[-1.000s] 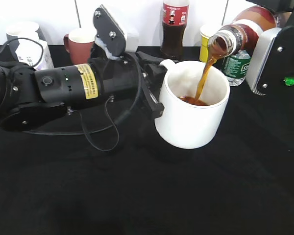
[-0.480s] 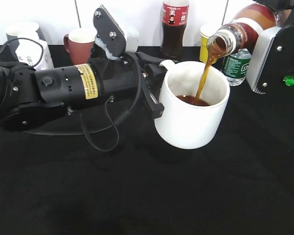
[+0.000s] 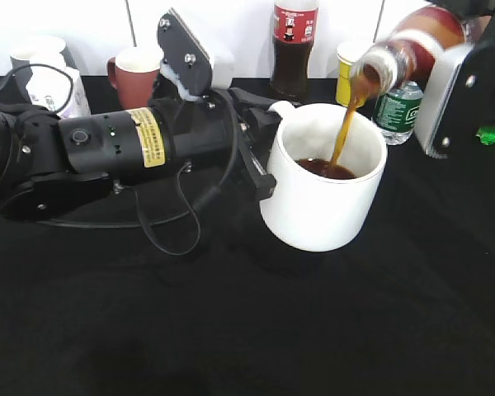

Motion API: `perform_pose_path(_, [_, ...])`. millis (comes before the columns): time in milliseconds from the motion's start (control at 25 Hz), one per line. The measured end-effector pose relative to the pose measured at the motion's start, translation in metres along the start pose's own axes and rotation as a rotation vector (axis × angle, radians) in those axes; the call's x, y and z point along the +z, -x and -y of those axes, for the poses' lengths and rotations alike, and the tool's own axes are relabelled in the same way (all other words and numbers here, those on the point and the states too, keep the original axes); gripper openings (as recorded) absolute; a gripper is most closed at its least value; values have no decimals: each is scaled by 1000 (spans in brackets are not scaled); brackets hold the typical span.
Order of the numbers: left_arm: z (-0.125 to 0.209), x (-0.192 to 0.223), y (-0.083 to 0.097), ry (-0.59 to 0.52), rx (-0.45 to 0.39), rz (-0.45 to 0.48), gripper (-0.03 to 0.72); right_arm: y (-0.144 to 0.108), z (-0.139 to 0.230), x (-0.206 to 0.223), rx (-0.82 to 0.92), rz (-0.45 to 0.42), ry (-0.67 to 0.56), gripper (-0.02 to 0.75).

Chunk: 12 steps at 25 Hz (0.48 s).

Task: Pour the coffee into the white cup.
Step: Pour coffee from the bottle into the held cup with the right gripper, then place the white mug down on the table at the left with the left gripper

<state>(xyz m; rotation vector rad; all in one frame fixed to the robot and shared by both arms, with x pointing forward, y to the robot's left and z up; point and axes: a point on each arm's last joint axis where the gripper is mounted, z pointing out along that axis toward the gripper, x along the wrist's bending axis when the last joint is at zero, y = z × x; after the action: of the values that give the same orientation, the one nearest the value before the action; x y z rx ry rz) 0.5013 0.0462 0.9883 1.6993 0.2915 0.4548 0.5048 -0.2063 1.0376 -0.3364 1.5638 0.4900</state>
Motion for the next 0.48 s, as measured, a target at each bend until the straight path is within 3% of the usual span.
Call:
perform_pose_path(280, [-2,0,-1,28,-16,-9,35,-3,-5,0,369,-37,50,515])
perform_pose_path(360, [-2,-2,-10,38,-57,-64,35,-3,-5,0,580,-42,47,515])
perform_pose_path(480, [3,-16,-42,31,-76,-163,35,-5,-4,0,1085,-71,7,515])
